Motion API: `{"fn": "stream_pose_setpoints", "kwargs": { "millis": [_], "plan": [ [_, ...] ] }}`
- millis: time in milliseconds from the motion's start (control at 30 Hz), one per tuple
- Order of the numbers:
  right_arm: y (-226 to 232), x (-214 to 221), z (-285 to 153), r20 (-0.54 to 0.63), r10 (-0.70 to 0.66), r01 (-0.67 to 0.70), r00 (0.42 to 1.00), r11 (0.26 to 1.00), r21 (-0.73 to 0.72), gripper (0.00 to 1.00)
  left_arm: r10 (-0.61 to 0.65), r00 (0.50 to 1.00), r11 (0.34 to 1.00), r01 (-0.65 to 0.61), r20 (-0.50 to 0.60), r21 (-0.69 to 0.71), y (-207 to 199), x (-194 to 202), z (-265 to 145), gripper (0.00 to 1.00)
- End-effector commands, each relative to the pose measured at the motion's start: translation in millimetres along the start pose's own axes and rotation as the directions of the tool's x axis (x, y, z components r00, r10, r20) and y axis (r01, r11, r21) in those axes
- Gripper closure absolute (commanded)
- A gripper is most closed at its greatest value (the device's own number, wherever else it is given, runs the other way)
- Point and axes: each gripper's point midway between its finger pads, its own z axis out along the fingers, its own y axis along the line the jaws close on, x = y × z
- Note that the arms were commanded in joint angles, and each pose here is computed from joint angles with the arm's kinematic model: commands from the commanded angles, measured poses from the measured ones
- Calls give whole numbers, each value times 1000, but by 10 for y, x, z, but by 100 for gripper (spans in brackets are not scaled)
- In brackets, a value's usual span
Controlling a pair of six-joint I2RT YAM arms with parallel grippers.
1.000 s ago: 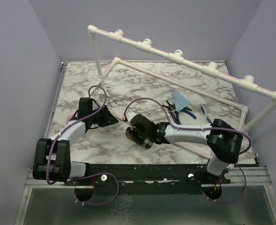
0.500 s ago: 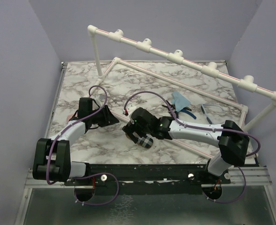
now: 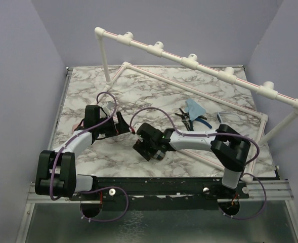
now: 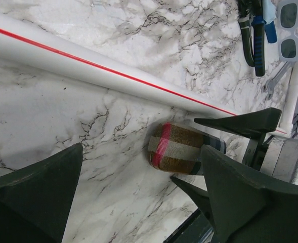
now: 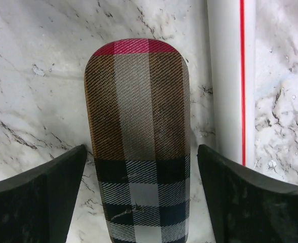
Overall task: Organize the sunglasses
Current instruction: Pick up the sunglasses case from the center of the board.
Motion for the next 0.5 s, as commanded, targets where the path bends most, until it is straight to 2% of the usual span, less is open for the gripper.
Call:
{"fn": "stream_pose_setpoints", "kwargs": {
  "millis": [0, 100, 167, 267, 467],
  "plan": [
    [63, 149, 127, -66, -20, 18, 998, 999, -36, 16, 51, 998, 998, -52, 29, 28, -86, -118, -44, 1],
    [-1, 73, 72, -42, -10, 10, 999, 1000, -5, 45, 51, 998, 998, -52, 31, 27, -78, -132, -46, 1],
    [-42, -33, -21, -8, -10, 10, 1000, 1000, 7, 60, 52, 998, 998, -53, 33, 26, -71, -143, -48, 1],
    [-172, -296, -221, 72, -5, 4, 997, 1000, 26, 68, 49, 998, 999, -50, 37, 21, -52, -161, -51, 1],
    [-962, -908, -619, 245, 18, -43, 969, 994, 97, 70, 45, 998, 999, -46, 42, 15, -13, -175, -62, 1]
  ]
}}
